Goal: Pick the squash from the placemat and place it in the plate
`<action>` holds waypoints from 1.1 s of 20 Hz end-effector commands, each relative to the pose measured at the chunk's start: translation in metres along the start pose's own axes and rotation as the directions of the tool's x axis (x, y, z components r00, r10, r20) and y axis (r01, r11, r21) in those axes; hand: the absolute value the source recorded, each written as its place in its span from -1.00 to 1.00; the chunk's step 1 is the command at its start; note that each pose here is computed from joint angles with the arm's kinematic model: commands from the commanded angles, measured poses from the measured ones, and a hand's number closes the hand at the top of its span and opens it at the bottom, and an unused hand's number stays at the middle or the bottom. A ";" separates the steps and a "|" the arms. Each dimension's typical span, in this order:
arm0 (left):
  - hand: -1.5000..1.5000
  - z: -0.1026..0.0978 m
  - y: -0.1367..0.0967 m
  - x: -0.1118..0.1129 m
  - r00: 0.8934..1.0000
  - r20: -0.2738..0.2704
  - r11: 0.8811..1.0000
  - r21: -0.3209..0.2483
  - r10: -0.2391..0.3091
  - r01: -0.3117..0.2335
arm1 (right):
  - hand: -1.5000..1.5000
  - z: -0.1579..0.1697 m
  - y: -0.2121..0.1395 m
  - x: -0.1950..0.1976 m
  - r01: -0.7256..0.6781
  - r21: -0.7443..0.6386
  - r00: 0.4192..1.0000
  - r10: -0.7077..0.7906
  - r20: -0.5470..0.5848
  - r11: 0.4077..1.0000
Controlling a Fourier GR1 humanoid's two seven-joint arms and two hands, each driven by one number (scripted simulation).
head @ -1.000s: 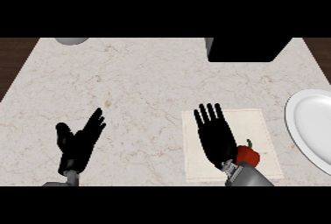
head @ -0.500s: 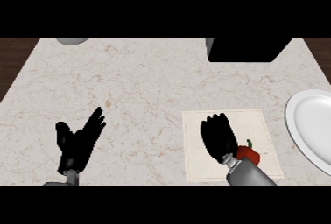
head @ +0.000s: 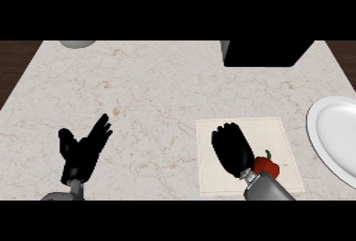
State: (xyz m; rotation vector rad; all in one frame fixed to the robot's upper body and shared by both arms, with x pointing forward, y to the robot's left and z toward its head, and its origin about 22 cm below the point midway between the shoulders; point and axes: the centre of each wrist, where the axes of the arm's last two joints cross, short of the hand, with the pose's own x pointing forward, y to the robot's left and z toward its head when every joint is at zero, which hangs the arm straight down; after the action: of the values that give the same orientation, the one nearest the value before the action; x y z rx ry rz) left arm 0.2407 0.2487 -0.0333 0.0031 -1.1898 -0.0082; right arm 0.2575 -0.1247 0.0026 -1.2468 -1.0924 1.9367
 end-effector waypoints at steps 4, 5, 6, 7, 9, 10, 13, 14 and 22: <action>0.00 0.009 0.005 -0.013 1.000 -0.011 0.999 0.035 0.010 -0.010 | 1.00 0.004 -0.034 -0.002 0.479 -0.312 0.763 -0.565 -0.314 0.821; 0.00 0.006 0.008 -0.005 0.999 -0.006 0.998 0.040 0.039 -0.039 | 1.00 0.008 -0.029 -0.007 0.541 -0.350 0.660 -0.644 -0.387 0.765; 0.00 0.006 0.009 -0.003 1.000 -0.001 0.999 0.049 0.019 -0.018 | 1.00 0.011 -0.028 -0.016 0.572 -0.416 0.555 -0.707 -0.438 0.707; 0.00 0.009 0.000 -0.010 1.000 -0.005 0.999 0.025 0.027 -0.027 | 1.00 0.012 -0.036 -0.019 0.565 -0.497 0.492 -0.753 -0.437 0.658; 0.00 0.011 0.009 -0.006 1.000 -0.013 0.999 0.031 0.013 -0.013 | 1.00 0.023 -0.040 -0.014 0.510 -0.608 0.420 -0.793 -0.441 0.608; 0.00 0.013 0.008 -0.014 1.000 -0.022 1.000 0.019 0.009 -0.009 | 1.00 0.022 -0.047 -0.013 0.483 -0.652 0.379 -0.811 -0.446 0.584; 0.00 0.008 -0.003 -0.004 1.000 -0.015 1.000 0.007 0.007 -0.007 | 1.00 0.028 -0.062 -0.011 0.438 -0.753 0.264 -0.871 -0.414 0.491; 0.00 0.007 0.004 -0.009 1.000 -0.024 1.000 0.023 0.001 -0.001 | 1.00 0.037 -0.064 -0.015 0.401 -0.793 0.239 -0.888 -0.393 0.459; 0.00 0.011 -0.010 0.000 1.000 0.002 1.000 0.016 0.018 -0.018 | 1.00 0.046 -0.041 -0.058 0.221 -0.924 0.026 -0.949 -0.313 0.311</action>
State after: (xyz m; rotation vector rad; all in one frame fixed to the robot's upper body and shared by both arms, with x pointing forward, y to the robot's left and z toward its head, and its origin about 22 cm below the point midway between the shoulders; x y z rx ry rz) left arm 0.2291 0.2450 -0.0329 0.0093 -1.1839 0.0065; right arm 0.2333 -0.1463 0.0697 -1.3614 -1.3516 0.0595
